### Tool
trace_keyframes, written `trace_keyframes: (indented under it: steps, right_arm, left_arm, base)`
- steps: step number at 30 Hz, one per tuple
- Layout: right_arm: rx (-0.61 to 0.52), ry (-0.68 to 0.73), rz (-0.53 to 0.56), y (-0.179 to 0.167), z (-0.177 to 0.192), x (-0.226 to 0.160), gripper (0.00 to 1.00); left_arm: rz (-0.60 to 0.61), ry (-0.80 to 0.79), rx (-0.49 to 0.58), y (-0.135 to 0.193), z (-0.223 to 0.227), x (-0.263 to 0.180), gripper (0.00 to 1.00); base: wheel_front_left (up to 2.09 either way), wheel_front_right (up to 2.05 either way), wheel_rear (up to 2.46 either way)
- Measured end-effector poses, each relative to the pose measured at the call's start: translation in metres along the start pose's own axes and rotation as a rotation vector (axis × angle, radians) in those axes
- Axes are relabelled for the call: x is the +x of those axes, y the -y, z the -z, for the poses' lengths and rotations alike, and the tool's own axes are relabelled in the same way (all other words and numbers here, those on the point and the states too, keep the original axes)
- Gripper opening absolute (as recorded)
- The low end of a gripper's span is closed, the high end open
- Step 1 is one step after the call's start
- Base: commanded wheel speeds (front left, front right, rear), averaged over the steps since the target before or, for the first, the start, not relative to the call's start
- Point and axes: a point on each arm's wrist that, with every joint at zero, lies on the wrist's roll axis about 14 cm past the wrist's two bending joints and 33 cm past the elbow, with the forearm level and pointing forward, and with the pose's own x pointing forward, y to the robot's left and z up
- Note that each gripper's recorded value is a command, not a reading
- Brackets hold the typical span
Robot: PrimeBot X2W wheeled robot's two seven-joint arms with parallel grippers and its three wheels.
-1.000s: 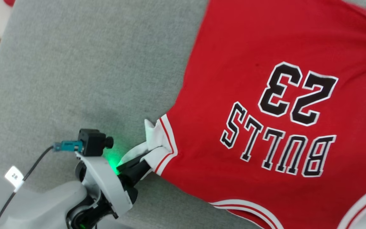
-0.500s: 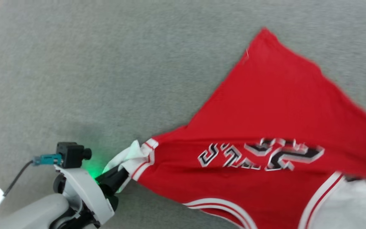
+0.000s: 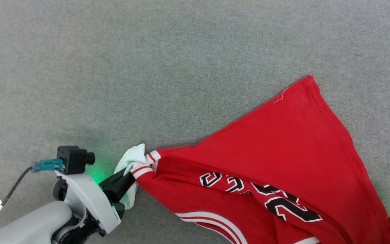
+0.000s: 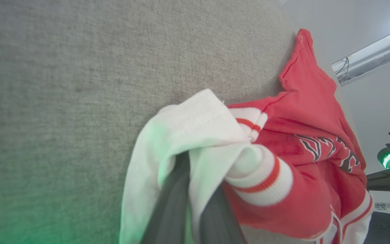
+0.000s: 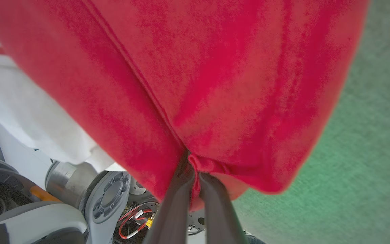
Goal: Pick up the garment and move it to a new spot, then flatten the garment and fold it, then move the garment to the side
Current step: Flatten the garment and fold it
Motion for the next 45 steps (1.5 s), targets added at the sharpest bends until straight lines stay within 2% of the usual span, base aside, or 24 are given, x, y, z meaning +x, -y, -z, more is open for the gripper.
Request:
trace_keyframes:
  steps: [1,2,3,4,5,9,15,21,23,30,35,37,40,41,42,43,45]
  right_arm:
    - [-0.005,0.0,-0.001,-0.002,0.0,0.002,0.0]
    - [-0.014,0.002,-0.001,-0.005,0.0,0.003,0.11]
    - [-0.02,0.011,0.002,-0.007,-0.001,0.004,0.45]
    - [-0.025,0.026,0.009,-0.007,-0.004,0.004,0.9]
    - [-0.028,0.035,0.011,-0.008,-0.006,0.004,1.0]
    - [-0.041,0.159,0.052,-0.001,-0.034,-0.011,1.0]
    - [-0.088,0.377,0.125,0.013,-0.094,-0.064,1.0]
    - [-0.258,0.604,0.226,0.018,-0.176,-0.115,1.0]
    - [-0.296,0.672,0.219,0.014,-0.203,-0.118,1.0]
    - [-0.383,0.599,0.136,-0.004,-0.26,-0.061,1.0]
    - [-0.426,0.426,0.12,-0.004,-0.265,-0.006,1.0]
    - [-0.441,0.336,0.118,-0.002,-0.256,0.016,1.0]
    - [-0.451,0.287,0.101,-0.002,-0.256,0.029,1.0]
    - [-0.451,0.278,0.092,-0.003,-0.256,0.032,0.94]
    - [-0.453,0.277,0.084,-0.004,-0.257,0.034,0.16]
    - [-0.451,0.285,0.078,-0.004,-0.258,0.034,0.0]
    - [-0.439,0.319,0.066,-0.006,-0.262,0.035,0.0]
  left_arm:
    - [-0.001,0.001,0.0,0.0,0.0,0.0,0.0]
    - [-0.001,0.001,0.002,0.0,0.0,0.0,0.0]
    - [-0.002,0.002,0.002,0.0,0.0,0.0,0.0]
    - [-0.002,0.003,0.002,0.0,0.0,0.0,0.0]
    - [-0.002,0.005,0.002,0.001,0.0,0.0,0.0]
    - [0.0,0.01,0.005,0.003,-0.001,-0.001,0.0]
    - [0.006,0.025,0.009,0.008,-0.002,-0.005,0.0]
    - [0.017,0.041,0.006,0.016,0.0,-0.009,0.0]
    - [0.016,0.043,0.007,0.016,0.0,-0.01,0.0]
    - [-0.006,0.047,-0.008,0.009,0.003,-0.009,0.0]
    - [-0.013,0.048,-0.021,0.005,0.005,-0.007,0.0]
    - [-0.017,0.051,-0.024,0.003,0.005,-0.006,0.0]
    - [-0.026,0.053,-0.033,0.0,0.007,-0.006,0.0]
    - [-0.029,0.053,-0.036,-0.001,0.007,-0.006,0.0]
    - [-0.032,0.055,-0.038,-0.002,0.007,-0.006,0.0]
    - [-0.035,0.059,-0.043,-0.003,0.006,-0.006,0.0]
    - [-0.036,0.065,-0.046,-0.003,0.005,-0.006,0.0]
  base:
    - [0.0,0.0,0.0]
    - [0.0,0.0,0.0]
    - [0.0,0.0,0.0]
    - [0.0,0.0,0.0]
    - [0.0,0.0,0.0]
    - [0.0,0.0,0.0]
    - [0.0,0.0,0.0]
    - [0.0,0.0,0.0]
    - [0.0,0.0,0.0]
    - [0.0,0.0,0.0]
    - [0.0,0.0,0.0]
    - [0.0,0.0,0.0]
    - [0.0,0.0,0.0]
    - [0.0,0.0,0.0]
    - [0.0,0.0,0.0]
    - [0.0,0.0,0.0]
    - [0.0,0.0,0.0]
